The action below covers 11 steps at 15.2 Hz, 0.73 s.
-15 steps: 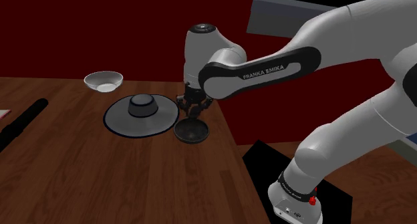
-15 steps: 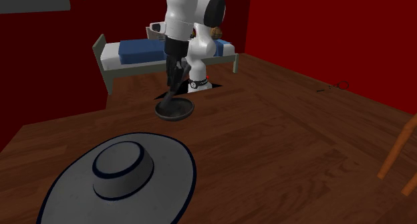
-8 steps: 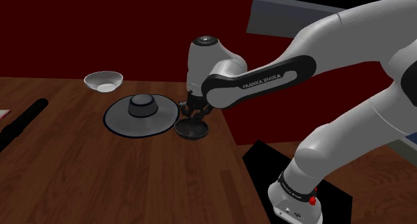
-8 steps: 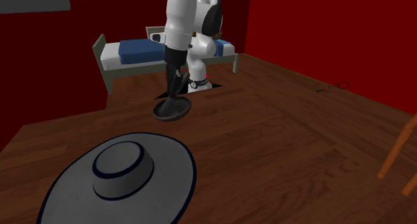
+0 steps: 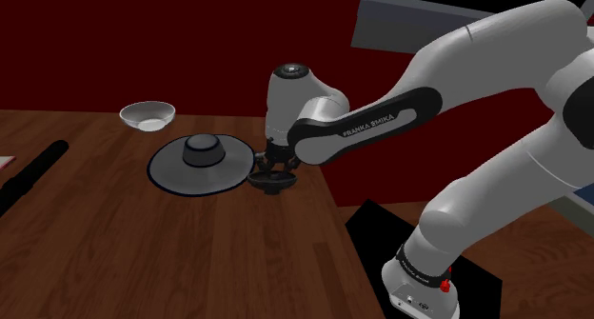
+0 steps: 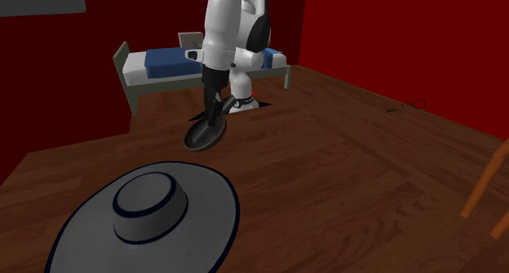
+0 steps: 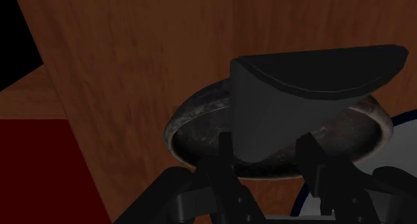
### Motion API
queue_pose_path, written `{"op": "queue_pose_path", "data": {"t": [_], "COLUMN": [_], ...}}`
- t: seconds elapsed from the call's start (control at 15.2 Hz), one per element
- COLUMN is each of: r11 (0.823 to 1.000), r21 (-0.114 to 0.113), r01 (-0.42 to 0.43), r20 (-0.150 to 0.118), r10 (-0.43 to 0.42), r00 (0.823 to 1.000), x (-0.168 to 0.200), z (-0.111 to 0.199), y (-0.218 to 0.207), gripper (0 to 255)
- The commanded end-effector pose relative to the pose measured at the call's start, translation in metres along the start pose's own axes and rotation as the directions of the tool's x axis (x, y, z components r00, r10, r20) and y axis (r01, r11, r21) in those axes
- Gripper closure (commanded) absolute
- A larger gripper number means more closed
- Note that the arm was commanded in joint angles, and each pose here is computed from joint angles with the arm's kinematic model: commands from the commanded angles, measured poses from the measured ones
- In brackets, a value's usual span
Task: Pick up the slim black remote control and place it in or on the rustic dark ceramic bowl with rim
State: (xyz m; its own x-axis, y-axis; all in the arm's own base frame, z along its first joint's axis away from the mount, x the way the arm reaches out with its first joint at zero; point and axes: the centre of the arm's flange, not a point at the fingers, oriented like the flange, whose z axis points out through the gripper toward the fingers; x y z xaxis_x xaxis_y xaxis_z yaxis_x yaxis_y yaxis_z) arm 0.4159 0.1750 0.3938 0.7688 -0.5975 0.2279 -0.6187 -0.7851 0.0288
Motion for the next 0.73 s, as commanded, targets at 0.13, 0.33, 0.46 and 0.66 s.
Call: {"op": "queue_pose_path", "data": {"t": [0.13,0.33,0.46,0.66], "r11": [1.0,1.0,1.0,1.0], "r21": [-0.004,-0.004,-0.004,-0.004], "r01": [-0.001,0.0,-0.001,-0.001], "r20": [0.004,0.004,0.004,0.004], "r10": [0.001,0.001,0.001,0.001], "r00": [1.0,1.0,1.0,1.0], "x": [0.0,0.0,0.0,0.0], "z": [0.003,0.004,0.004,-0.01], "y": [0.001,0.001,0.002,0.001], "gripper": [255,0,0,0]}}
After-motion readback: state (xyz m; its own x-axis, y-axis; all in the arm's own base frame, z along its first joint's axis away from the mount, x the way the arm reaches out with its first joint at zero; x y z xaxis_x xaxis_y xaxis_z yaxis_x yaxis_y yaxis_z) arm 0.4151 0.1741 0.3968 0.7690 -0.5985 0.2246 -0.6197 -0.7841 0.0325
